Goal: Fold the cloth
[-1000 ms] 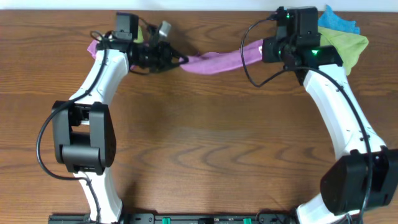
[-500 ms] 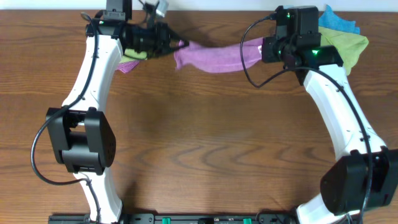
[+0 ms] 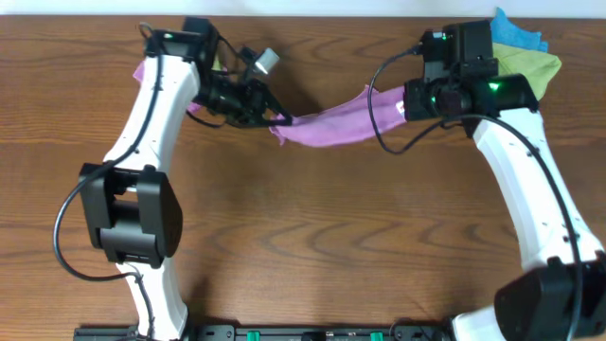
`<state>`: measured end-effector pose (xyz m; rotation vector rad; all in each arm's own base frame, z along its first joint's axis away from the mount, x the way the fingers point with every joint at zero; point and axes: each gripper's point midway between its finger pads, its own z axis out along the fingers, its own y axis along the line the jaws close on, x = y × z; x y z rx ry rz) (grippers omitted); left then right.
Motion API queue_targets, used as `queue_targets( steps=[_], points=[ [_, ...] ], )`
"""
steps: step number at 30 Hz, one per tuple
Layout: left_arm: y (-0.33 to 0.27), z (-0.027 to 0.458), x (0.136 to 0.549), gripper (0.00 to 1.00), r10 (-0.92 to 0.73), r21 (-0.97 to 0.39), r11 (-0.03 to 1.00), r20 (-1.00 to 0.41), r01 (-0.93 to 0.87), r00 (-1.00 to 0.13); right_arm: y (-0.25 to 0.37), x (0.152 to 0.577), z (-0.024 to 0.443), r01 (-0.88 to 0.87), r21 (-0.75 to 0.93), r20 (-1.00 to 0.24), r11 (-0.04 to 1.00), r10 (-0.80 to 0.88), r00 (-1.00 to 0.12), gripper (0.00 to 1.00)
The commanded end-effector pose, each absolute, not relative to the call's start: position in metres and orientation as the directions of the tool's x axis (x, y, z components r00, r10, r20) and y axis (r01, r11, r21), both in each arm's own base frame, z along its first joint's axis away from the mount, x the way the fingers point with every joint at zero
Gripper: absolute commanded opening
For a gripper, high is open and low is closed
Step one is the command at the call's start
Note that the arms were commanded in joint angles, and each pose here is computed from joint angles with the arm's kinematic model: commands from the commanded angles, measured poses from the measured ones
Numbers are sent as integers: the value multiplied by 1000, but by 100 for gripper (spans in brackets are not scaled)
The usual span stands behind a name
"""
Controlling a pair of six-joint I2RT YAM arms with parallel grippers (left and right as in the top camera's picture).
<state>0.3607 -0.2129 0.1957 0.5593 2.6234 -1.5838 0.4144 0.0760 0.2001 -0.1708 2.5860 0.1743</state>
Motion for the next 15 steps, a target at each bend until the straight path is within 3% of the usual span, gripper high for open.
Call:
queue_targets(
  steps=[1,5,15],
  points=[
    [-230,183,340,6,369,-862,351,-232,366,-900,75,401,209,-175,91,-527,980,-101,-844,1],
    [-238,180,320,6,378,-907,239,-243,348,-893,72,377,206,-166,113,-543,980,-79,-836,2],
    [-239,142,257,6,421,-962,130,-164,239,-892,63,287,135,-66,188,-459,980,28,-888,1]
  ],
)
